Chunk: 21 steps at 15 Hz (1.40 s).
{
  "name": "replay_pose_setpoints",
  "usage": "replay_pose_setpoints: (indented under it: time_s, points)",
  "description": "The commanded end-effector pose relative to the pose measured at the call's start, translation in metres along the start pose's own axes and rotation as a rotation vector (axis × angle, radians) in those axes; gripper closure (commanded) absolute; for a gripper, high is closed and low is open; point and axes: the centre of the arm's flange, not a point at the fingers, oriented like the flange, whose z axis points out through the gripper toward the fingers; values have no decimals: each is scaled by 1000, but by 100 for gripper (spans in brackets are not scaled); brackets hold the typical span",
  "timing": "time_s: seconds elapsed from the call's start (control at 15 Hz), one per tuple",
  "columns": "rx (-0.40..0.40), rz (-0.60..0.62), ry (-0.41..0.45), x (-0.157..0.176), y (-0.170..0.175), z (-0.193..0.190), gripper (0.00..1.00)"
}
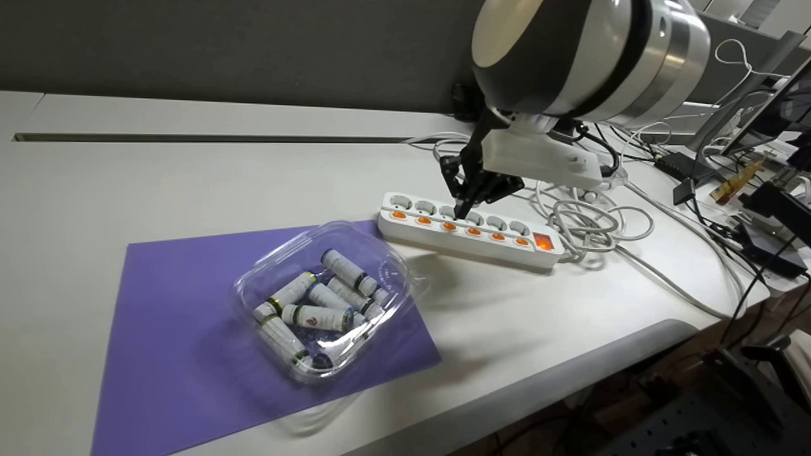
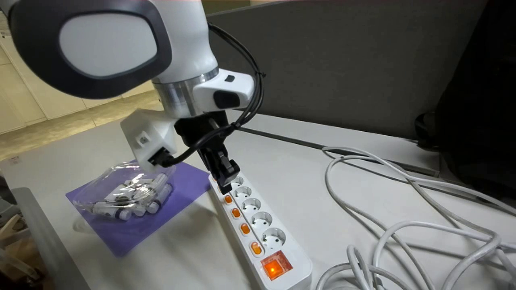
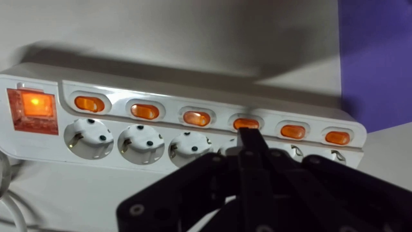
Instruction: Turn on the third switch from the left side of the adapter
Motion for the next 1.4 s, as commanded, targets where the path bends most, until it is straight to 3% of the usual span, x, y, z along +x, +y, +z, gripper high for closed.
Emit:
replay_pose_setpoints:
  time_s: [0.0, 0.67, 1.33]
  points:
    - [2, 17, 7, -5, 1, 9, 100]
    - [9, 26, -9, -10, 0, 30, 100]
    - [25, 48, -9, -7, -6, 24, 99]
